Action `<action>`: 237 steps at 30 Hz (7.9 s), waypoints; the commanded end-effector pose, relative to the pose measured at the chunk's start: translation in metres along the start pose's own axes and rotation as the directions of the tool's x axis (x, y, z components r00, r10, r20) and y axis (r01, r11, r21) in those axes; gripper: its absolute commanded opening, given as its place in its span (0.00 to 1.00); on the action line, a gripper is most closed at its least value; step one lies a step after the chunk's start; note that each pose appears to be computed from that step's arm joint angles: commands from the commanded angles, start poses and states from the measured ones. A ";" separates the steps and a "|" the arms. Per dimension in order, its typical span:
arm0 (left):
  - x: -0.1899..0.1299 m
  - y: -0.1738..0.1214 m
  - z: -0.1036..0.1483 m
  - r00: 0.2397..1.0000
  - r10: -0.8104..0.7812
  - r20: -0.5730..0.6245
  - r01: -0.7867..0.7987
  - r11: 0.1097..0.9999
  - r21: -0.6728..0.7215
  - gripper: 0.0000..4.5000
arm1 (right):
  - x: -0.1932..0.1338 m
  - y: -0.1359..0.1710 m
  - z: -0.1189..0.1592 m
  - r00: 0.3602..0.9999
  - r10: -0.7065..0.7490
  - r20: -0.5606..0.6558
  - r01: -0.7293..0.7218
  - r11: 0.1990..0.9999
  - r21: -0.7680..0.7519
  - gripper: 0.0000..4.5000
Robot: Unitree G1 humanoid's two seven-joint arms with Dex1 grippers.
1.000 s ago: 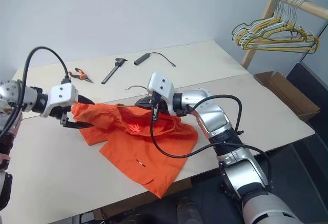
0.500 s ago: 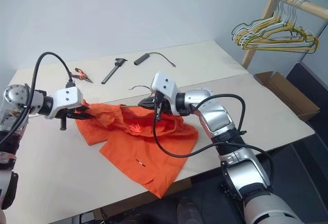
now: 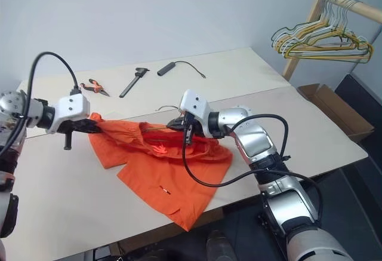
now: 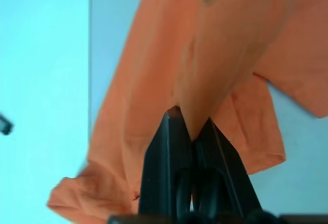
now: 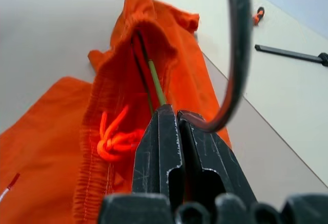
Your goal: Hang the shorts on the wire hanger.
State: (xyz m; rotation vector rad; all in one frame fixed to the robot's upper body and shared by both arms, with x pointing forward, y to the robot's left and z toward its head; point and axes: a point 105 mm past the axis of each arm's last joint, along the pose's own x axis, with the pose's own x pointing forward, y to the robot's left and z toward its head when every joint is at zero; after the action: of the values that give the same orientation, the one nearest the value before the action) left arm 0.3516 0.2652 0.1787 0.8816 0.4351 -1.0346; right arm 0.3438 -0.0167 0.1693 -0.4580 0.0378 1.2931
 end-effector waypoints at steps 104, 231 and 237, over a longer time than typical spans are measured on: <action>0.048 -0.010 0.068 0.957 -0.166 0.240 0.142 0.984 0.112 0.00 | -0.087 -0.022 -0.008 0.894 -0.190 -0.407 0.152 0.981 -0.124 1.00; -0.029 -0.031 0.237 0.397 0.219 0.891 0.085 0.958 -0.274 1.00 | -0.447 -0.076 -0.018 -0.452 -0.664 -0.596 0.742 -0.651 0.163 0.99; -0.029 -0.032 0.236 0.399 0.218 0.891 0.083 0.959 -0.272 1.00 | -0.440 -0.083 0.036 -0.658 -0.733 -0.175 0.751 -0.657 -0.073 0.99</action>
State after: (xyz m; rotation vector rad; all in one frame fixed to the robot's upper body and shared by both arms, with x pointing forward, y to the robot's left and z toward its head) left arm 0.2962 0.0840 0.3177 -0.0774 -0.3798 -1.1860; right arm 0.2941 -0.4371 0.3140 -0.0906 -0.0060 -0.9824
